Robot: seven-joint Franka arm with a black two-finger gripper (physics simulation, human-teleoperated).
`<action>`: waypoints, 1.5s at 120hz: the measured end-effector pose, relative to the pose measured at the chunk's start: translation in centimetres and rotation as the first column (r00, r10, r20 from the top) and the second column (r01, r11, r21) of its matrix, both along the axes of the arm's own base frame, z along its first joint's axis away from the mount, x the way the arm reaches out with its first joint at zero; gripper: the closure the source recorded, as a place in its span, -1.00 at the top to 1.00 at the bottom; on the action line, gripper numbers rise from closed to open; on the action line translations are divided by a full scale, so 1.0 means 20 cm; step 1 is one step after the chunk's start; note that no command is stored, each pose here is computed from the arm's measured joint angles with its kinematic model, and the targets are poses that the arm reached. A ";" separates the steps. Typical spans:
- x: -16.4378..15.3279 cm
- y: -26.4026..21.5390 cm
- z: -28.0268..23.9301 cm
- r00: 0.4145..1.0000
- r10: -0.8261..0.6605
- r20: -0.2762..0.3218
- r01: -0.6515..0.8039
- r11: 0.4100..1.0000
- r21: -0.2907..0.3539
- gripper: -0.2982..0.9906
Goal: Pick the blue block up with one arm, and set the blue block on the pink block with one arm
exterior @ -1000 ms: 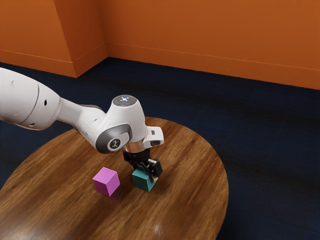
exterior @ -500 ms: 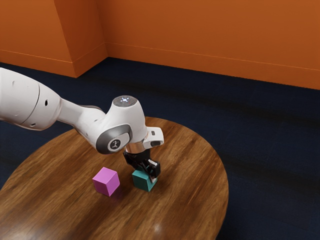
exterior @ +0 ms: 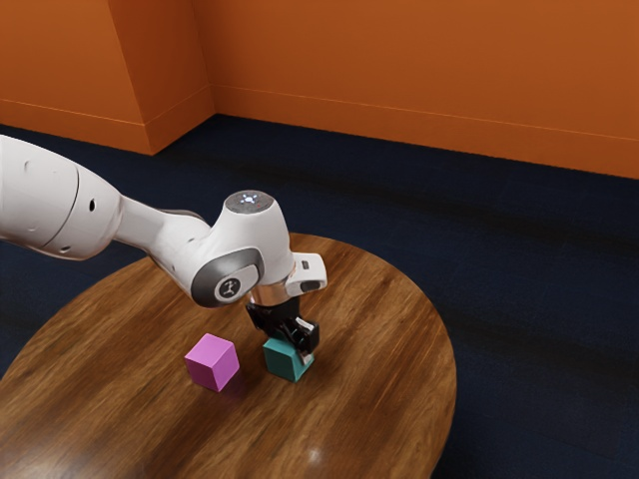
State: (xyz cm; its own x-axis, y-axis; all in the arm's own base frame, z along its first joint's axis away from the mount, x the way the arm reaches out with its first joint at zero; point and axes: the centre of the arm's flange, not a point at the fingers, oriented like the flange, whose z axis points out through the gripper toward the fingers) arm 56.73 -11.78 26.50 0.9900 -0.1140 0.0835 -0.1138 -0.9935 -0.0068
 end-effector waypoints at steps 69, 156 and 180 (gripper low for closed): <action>-0.15 0.25 0.42 0.992 0.087 0.094 -0.097 0.990 0.105 0.03; -0.39 0.41 0.48 0.982 0.178 0.064 -0.181 0.982 0.052 0.04; -0.39 0.41 0.47 0.990 0.128 0.062 -0.131 0.990 0.049 0.04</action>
